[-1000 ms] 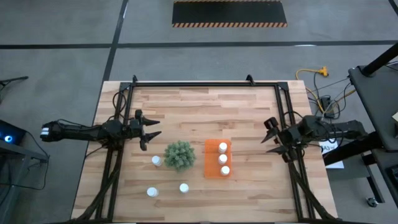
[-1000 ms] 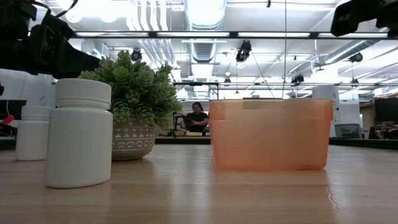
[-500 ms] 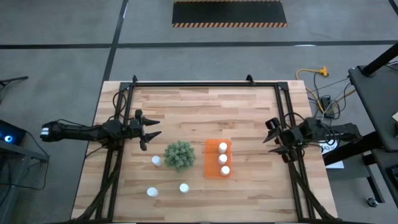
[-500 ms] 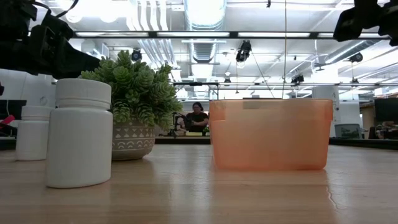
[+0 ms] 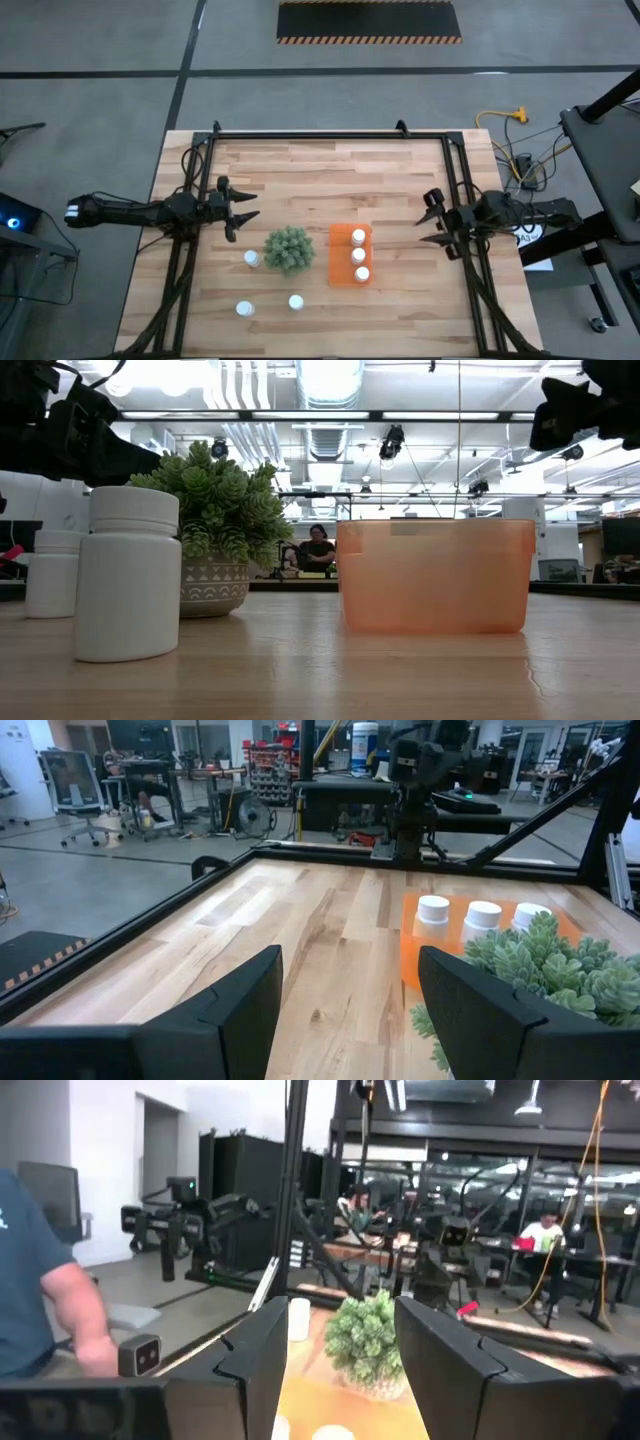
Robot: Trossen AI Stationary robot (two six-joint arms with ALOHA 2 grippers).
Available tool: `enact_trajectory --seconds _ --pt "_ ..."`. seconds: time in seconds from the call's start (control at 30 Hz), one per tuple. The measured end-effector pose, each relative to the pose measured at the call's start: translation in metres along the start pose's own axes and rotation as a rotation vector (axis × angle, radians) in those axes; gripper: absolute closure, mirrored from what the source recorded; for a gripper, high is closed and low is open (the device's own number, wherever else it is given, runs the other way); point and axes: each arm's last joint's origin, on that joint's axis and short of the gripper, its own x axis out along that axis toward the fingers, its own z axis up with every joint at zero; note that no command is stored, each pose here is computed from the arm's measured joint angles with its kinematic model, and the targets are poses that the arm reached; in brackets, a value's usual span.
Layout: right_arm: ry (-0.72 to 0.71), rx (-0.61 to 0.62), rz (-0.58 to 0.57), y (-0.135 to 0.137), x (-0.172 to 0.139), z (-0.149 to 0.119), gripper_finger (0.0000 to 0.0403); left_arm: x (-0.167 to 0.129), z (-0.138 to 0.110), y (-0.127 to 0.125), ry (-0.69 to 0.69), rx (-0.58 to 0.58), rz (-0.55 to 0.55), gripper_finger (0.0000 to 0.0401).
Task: Pick and place pill bottles into a basket
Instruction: Put the white medicine bottle into the orange bin
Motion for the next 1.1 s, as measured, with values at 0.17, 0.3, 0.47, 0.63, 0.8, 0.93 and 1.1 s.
enact_trajectory --seconds 0.17,0.3,0.47,0.63,0.8,0.93,1.1 --pt "0.017 0.048 -0.04 -0.001 0.0 -0.002 0.0232 0.0 0.0 0.0 0.0 0.0 0.0 0.0183" --pt "0.021 0.078 -0.14 -0.004 0.0 -0.002 0.023 0.0 0.0 0.0 0.0 0.0 0.0 0.0183" --pt "0.026 0.089 -0.182 -0.005 0.0 -0.003 0.0231 0.0 0.0 0.0 0.0 0.0 0.0 0.0183" --pt "0.094 0.098 -0.18 -0.005 -0.001 -0.01 0.0231 0.0 0.0 0.0 0.0 0.0 0.0 0.0183" --pt "0.121 0.117 -0.206 -0.005 -0.001 -0.012 0.023 0.0 0.0 0.0 0.0 0.0 0.0 0.0183" --pt "0.183 0.094 -0.23 -0.006 -0.002 -0.018 0.0232 0.0 0.0 0.0 0.0 0.0 0.0 0.0183" --pt "0.194 0.074 -0.25 -0.006 -0.002 -0.018 0.0229 0.0 0.0 0.0 0.0 0.0 0.0 0.0183"
